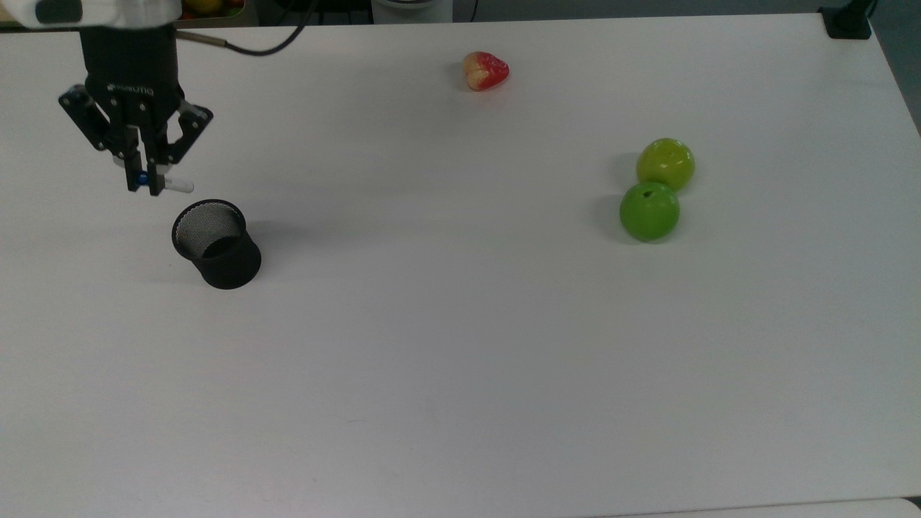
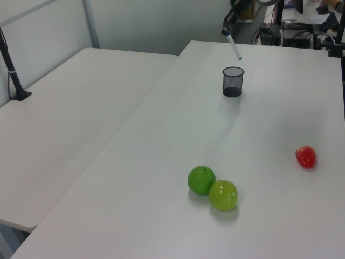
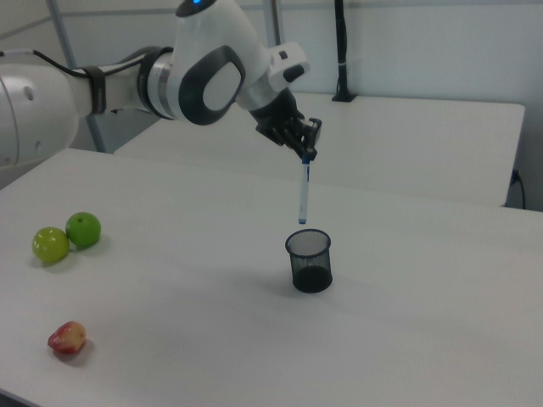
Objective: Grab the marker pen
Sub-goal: 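Lift the marker straight up out of the pen cup, then carry the marker away from the cup toward the red apple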
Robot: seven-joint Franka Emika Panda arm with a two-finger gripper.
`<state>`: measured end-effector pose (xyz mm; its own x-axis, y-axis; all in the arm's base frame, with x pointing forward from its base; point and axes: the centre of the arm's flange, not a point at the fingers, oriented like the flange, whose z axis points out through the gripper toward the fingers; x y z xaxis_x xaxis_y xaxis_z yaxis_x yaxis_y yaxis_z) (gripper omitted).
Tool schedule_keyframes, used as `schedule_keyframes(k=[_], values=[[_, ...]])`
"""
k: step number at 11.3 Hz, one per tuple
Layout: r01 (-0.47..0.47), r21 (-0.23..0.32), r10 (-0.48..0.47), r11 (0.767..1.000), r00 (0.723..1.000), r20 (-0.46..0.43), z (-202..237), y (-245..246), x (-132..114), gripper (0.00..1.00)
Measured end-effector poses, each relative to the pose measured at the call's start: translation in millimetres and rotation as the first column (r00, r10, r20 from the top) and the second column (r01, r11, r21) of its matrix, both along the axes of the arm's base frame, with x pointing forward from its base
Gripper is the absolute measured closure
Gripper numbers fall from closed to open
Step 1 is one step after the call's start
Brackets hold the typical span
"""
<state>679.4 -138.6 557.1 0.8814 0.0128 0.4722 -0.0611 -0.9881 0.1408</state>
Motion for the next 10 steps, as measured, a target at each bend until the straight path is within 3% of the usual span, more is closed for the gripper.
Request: schedule_keyframes(k=[2,4,7,10], values=[[0.0,-0.002,0.0,1.0,1.0,0.016,13,1,-5,0.82],[0.013,0.031,-0.013,0.999,1.0,0.009,10,9,-4,0.82],[0.02,0.1,-0.009,0.995,0.993,-0.114,-4,68,-4,0.82],[-0.012,0.123,0.048,0.992,0.956,-0.29,-19,124,-18,0.82]])
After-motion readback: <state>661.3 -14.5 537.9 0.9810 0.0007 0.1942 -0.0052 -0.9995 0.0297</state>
